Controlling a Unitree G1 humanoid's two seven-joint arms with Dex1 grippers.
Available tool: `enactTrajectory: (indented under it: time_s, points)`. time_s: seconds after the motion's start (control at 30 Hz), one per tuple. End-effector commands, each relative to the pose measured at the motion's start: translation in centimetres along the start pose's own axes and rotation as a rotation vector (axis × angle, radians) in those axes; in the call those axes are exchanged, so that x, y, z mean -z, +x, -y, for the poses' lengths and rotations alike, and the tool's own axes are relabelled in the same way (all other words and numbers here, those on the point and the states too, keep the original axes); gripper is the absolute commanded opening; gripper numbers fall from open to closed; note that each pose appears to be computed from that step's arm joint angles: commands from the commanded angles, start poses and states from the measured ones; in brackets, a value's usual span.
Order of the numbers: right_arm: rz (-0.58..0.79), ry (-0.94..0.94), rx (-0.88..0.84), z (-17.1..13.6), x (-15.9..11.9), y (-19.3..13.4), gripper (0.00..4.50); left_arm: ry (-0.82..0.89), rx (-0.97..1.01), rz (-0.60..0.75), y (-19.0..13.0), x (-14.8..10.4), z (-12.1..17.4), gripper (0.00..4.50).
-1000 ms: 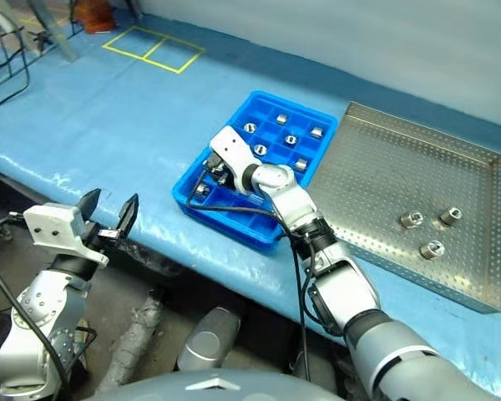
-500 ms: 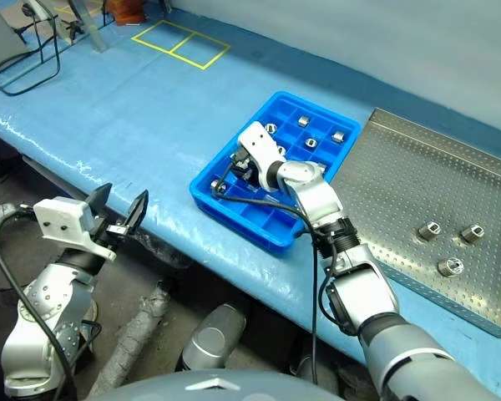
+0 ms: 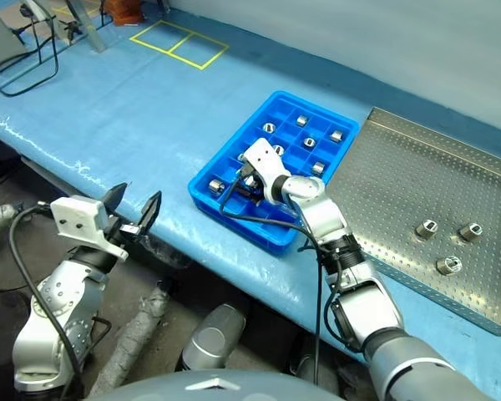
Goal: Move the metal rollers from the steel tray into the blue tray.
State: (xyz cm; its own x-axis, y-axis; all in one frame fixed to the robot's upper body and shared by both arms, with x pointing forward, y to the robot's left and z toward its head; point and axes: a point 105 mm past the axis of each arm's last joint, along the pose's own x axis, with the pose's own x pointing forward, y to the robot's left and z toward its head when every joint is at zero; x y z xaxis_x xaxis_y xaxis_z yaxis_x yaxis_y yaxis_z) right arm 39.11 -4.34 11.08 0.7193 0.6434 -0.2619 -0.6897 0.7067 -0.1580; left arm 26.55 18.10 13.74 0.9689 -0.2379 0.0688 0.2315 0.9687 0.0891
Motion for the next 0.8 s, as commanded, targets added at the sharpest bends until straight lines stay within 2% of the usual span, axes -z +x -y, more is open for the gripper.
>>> enactTrajectory:
  time_s: [0.03, 0.2, 0.27, 0.37, 0.63, 0.8]
  points:
    - [0.162, 0.055, 0.191, 4.3, -2.9, -3.0, 3.69, 0.001, 0.024, 0.033, 0.5, -0.6, 0.6, 3.58]
    - [0.217, 0.199, 0.539, 9.7, -1.2, -8.7, 3.69, 0.008, 0.087, 0.049, 1.3, -0.8, 2.3, 3.58]
    - [0.240, 0.233, 0.598, 10.3, -0.8, -10.3, 3.69, 0.011, 0.129, 0.053, 1.7, -0.8, 3.2, 3.58]
    - [0.239, 0.202, 0.589, 9.8, -0.7, -11.2, 3.69, 0.013, 0.170, 0.053, 2.2, -0.7, 4.0, 3.58]
    - [0.077, 0.231, 0.962, 14.2, 3.1, -15.4, 3.69, -0.003, 0.258, 0.134, 3.8, -2.4, 6.6, 3.58]
    - [-0.054, 0.272, 1.116, 15.3, 5.6, -17.1, 3.69, 0.003, 0.288, 0.119, 3.9, -1.9, 7.6, 3.58]
